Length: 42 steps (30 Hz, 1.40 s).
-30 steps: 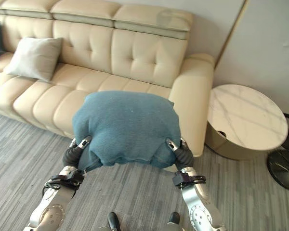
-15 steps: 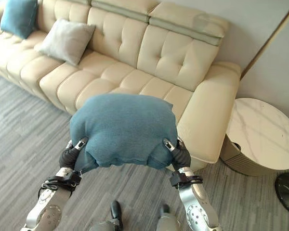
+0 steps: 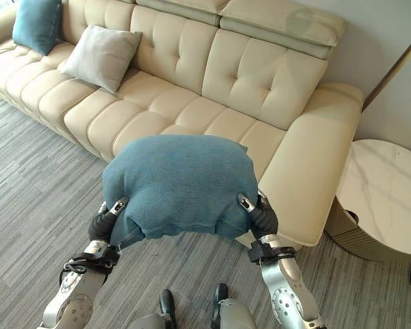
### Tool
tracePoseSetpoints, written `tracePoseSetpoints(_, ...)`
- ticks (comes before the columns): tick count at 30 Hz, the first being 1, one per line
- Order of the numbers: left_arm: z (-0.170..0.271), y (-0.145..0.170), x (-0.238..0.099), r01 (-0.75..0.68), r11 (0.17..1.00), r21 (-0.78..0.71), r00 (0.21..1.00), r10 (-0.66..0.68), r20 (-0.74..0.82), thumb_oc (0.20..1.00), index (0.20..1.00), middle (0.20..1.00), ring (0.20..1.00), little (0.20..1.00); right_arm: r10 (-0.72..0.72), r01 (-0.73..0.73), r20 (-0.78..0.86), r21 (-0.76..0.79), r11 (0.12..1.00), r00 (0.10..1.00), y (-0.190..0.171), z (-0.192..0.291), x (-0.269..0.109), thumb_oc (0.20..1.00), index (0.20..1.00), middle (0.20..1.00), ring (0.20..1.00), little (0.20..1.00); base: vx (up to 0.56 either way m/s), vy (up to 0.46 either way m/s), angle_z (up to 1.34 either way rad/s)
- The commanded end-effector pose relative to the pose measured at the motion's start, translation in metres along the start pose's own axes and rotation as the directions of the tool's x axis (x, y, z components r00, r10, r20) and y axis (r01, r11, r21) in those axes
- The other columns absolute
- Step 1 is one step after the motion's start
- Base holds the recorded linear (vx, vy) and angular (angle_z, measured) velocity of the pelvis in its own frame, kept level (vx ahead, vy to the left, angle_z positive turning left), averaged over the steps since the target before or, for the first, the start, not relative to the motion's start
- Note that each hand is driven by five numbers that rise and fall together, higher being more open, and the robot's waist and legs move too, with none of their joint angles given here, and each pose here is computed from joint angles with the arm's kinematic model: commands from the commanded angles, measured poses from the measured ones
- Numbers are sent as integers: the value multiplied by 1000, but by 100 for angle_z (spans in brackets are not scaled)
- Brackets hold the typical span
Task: Pick up all the scattered cushions and arrange them neatly on the sofa.
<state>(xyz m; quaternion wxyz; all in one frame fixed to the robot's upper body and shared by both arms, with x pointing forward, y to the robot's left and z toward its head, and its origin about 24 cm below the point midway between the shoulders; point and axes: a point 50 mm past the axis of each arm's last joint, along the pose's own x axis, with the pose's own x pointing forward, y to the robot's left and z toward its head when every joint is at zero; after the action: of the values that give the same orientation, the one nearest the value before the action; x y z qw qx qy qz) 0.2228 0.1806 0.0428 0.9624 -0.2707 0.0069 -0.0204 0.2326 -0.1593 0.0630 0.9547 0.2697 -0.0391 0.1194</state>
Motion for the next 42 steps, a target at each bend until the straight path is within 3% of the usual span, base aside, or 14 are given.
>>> tracePoseSetpoints(1,27,-52,11,273,962,15,948,-271,168,200,200,200,200,200,316,-335,228,49,941,921,61,34,16,200,200,200,200,200,230,65,-26)
tracePoseSetpoints(13,26,-49,9,234,972,2,957,-231,173,200,200,200,200,200,236,-254,240,45,966,942,48,36,13,200,200,200,200,200,241,136,-24)
tracePoseSetpoints(27,25,-42,9,233,965,118,962,-247,117,200,200,200,200,200,221,-240,170,98,966,960,52,15,10,200,200,200,200,200,244,253,-21)
tracePoseSetpoints(42,31,-54,10,274,960,49,944,-278,178,200,200,200,200,200,262,-282,194,85,956,945,56,23,15,200,200,200,200,200,220,-54,-29)
